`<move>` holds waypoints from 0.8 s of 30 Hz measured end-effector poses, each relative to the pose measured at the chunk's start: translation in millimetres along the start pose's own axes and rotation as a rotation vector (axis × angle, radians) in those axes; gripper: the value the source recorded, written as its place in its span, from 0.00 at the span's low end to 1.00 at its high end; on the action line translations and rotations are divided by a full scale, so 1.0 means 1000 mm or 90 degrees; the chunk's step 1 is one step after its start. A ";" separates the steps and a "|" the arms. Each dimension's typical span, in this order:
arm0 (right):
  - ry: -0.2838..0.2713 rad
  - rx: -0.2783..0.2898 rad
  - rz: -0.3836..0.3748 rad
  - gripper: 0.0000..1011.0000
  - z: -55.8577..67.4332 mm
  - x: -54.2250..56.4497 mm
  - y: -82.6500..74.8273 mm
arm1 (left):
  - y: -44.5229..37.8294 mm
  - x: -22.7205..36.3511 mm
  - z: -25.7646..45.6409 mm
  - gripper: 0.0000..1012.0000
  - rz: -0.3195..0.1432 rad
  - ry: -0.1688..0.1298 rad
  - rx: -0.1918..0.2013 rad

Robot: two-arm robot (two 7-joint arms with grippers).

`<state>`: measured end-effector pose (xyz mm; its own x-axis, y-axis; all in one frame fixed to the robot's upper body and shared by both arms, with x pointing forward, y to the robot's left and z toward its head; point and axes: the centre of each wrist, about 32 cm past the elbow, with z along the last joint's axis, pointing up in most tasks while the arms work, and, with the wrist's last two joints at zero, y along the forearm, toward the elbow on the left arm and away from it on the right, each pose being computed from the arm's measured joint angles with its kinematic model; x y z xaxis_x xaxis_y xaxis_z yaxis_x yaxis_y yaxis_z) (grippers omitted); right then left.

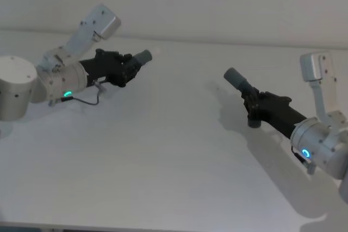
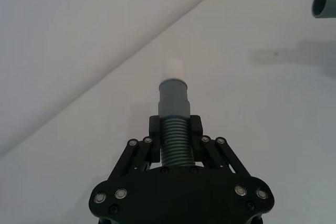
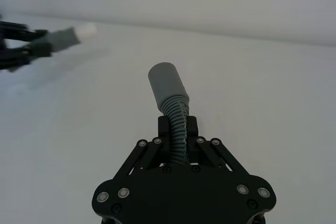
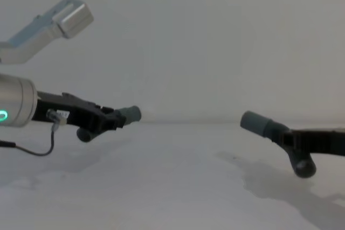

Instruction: Use both hands to pick up one end of the pipe from the table, align the ends, and insert them.

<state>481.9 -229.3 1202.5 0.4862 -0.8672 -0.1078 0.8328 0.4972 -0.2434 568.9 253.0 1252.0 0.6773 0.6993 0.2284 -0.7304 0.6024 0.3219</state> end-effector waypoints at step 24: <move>-0.026 0.101 0.235 0.17 0.020 0.051 -0.037 | 0.0237 0.0486 0.0256 0.31 -0.193 -0.095 -0.078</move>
<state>481.5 -291.4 1225.5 0.7677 -0.6294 -0.1207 0.6293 0.7759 -0.0435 586.7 291.5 1294.3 0.8639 0.4227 0.2737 -0.4926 0.8222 0.2850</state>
